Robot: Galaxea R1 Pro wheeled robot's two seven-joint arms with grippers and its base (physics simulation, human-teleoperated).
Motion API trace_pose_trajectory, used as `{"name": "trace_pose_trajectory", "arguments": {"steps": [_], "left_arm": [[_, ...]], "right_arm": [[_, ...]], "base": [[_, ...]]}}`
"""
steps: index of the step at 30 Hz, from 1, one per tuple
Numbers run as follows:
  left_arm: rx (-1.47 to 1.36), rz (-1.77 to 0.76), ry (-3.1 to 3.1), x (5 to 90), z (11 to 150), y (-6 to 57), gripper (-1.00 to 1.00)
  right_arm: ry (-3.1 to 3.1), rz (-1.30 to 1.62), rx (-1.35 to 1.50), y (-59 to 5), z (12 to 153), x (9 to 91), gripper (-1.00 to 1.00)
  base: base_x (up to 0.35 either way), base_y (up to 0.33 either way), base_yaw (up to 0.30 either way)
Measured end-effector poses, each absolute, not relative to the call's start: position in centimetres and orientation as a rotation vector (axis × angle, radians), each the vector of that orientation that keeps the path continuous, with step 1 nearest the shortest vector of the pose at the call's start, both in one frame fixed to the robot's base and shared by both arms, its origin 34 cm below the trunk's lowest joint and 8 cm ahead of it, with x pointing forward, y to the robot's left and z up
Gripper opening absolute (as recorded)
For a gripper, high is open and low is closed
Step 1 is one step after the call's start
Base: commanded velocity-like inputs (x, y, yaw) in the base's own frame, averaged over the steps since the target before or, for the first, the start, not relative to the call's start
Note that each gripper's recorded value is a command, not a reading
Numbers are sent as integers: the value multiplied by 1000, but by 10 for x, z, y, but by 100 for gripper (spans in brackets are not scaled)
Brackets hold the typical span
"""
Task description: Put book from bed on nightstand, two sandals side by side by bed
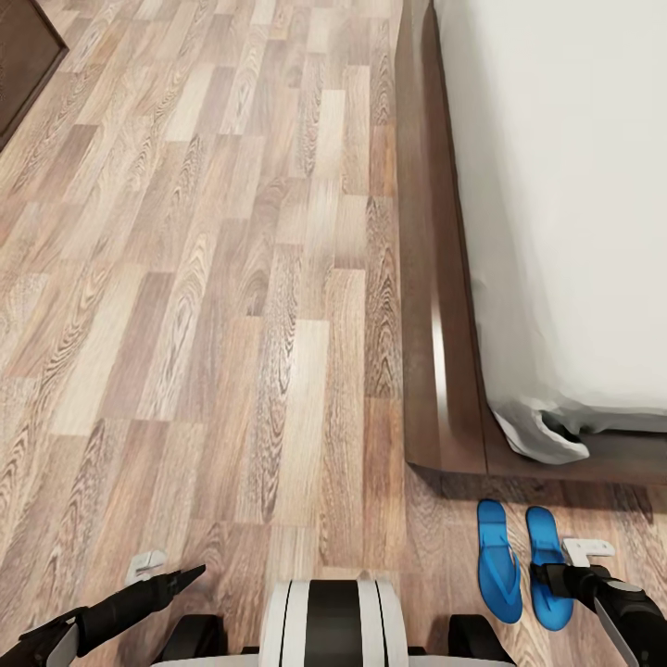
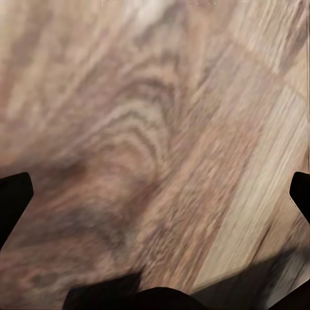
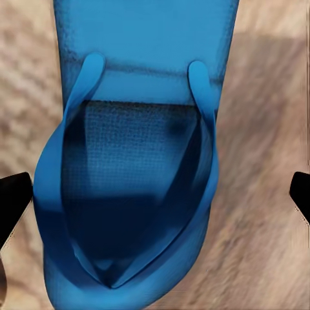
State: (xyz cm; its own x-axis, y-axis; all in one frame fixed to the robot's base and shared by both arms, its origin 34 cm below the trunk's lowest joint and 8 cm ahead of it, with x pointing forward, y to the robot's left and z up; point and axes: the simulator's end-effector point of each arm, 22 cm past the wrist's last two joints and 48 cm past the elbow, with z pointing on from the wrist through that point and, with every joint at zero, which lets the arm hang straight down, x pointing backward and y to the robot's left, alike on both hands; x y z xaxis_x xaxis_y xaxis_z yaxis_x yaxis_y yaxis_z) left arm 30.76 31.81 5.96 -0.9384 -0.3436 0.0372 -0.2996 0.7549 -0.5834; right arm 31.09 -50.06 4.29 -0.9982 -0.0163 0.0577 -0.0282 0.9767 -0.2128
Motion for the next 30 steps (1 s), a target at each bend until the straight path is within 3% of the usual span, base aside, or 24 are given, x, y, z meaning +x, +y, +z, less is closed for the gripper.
{"name": "trace_pose_trajectory", "arguments": {"steps": [30], "left_arm": [[-452, -935, 2768, 358, 93, 317, 100]], "right_arm": [[-3211, 354, 28, -503, 80, 375, 100]], "base": [[0, 0, 0]]}}
